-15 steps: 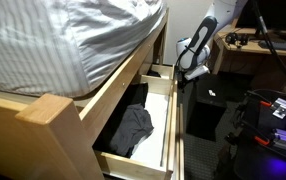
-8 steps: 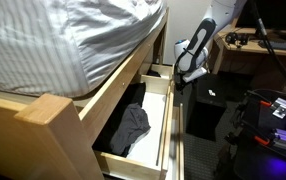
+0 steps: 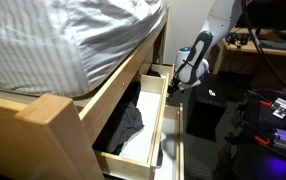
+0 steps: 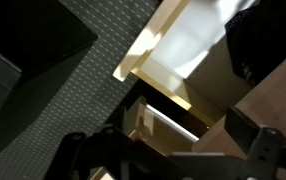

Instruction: Close the two upper drawers

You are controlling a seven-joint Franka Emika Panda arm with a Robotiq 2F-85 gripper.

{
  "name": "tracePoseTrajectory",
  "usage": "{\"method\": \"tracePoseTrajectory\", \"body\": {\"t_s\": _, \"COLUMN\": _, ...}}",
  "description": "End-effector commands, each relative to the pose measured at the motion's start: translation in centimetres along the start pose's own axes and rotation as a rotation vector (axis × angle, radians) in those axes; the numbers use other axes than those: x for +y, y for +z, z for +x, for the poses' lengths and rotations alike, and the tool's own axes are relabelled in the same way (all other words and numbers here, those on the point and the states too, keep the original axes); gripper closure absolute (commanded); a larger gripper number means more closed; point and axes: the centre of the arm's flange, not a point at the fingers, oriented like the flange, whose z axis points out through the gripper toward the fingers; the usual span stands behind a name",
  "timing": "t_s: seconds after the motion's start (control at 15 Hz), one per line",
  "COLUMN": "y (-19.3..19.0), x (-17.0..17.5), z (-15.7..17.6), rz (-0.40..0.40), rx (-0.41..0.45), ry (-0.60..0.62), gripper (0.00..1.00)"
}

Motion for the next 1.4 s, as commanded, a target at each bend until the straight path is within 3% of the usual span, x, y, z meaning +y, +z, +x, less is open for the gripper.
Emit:
{"method": "tracePoseTrajectory", "body": {"t_s": 0.0, "y": 2.2, "x": -2.1, "z": 0.0, "rz": 0.106, "rx": 0.101, "ry": -0.043, "gripper": 0.00}}
{"method": "tracePoseTrajectory", "body": {"t_s": 0.27, "y": 1.1, "x": -4.8, "z": -0.9, "rz": 0.169, "rx": 0.262, "ry": -0.147, "gripper": 0.00}}
{"method": "tracePoseTrajectory", "body": {"t_s": 0.6, "y": -1.2, "x": -9.2, "z": -2.4, "rz": 0.219, "rx": 0.425, "ry": -0.370, "gripper": 0.00}}
{"method": "tracePoseTrajectory", "body": {"t_s": 0.87, "y": -1.8, "x": -12.1, "z": -1.0, "rz": 0.249, "rx": 0.451, "ry": -0.497, "gripper": 0.00}}
{"method": "tracePoseTrajectory", "body": {"t_s": 1.33, "y": -3.1, "x": -13.1, "z": -0.1, "rz": 0.240, "rx": 0.438, "ry": -0.457, "gripper": 0.00}}
